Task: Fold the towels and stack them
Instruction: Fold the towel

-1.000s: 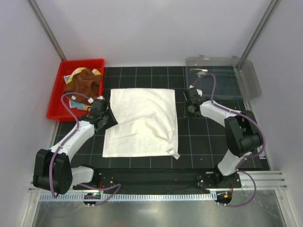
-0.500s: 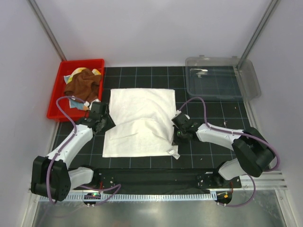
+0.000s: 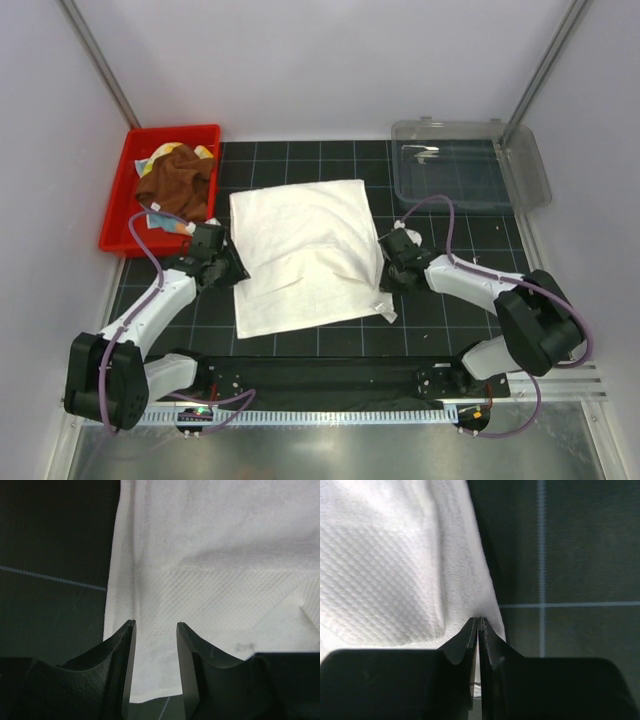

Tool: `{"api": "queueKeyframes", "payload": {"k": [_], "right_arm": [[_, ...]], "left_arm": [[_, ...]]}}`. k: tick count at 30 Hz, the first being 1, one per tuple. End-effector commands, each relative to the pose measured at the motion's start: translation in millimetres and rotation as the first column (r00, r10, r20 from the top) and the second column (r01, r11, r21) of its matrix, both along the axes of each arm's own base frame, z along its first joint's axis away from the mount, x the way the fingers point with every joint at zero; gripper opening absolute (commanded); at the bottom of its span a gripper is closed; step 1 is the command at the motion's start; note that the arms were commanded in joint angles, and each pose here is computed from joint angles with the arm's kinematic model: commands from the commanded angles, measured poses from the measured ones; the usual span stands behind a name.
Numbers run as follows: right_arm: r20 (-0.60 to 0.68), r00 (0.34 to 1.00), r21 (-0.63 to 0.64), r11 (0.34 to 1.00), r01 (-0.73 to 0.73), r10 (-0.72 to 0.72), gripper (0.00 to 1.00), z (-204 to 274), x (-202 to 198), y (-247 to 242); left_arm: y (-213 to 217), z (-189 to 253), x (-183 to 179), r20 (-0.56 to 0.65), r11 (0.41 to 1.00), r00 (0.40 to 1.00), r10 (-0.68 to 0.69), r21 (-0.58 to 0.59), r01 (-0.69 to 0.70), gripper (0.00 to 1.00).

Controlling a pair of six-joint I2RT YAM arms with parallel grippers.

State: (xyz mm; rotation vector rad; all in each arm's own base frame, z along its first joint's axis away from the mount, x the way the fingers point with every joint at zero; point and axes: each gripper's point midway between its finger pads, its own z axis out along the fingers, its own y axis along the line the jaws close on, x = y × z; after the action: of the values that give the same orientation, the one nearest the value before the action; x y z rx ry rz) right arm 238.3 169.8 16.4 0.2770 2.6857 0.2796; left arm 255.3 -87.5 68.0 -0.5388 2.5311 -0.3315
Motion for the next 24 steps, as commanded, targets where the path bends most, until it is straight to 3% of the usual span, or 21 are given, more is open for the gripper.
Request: {"api": "queueKeyframes", "payload": {"k": [1, 6, 9, 13, 19, 24], "right_arm": [[0.033, 0.999, -0.073, 0.997, 0.011, -0.009, 0.12, 13, 2, -25], [0.093, 0.995, 0.129, 0.991, -0.035, 0.023, 0.26, 60, 9, 12], [0.101, 0.994, 0.126, 0.991, -0.04, 0.028, 0.31, 63, 13, 13], [0.112, 0.99, 0.197, 0.974, -0.112, 0.091, 0.4, 66, 11, 34], [0.155, 0.954, 0.071, 0.96, -0.271, 0.258, 0.45, 54, 9, 37], [0.168, 0.952, -0.008, 0.966, -0.26, 0.257, 0.46, 47, 14, 27]], "left_arm": [[-12, 2, 3, 0.019, 0.998, 1.0, -0.021, -0.064, 0.022, 0.42], [-22, -10, -2, 0.002, 0.991, 1.0, -0.009, -0.135, 0.009, 0.42], [-30, -19, -5, -0.012, 0.984, 1.0, -0.015, -0.18, 0.012, 0.42], [-20, -33, -9, -0.046, 0.992, 0.999, 0.009, -0.127, -0.015, 0.42], [-18, -43, -12, -0.069, 0.993, 0.998, 0.014, -0.113, -0.021, 0.41], [-15, -47, -15, -0.08, 0.995, 0.996, 0.027, -0.095, -0.035, 0.36]]}}
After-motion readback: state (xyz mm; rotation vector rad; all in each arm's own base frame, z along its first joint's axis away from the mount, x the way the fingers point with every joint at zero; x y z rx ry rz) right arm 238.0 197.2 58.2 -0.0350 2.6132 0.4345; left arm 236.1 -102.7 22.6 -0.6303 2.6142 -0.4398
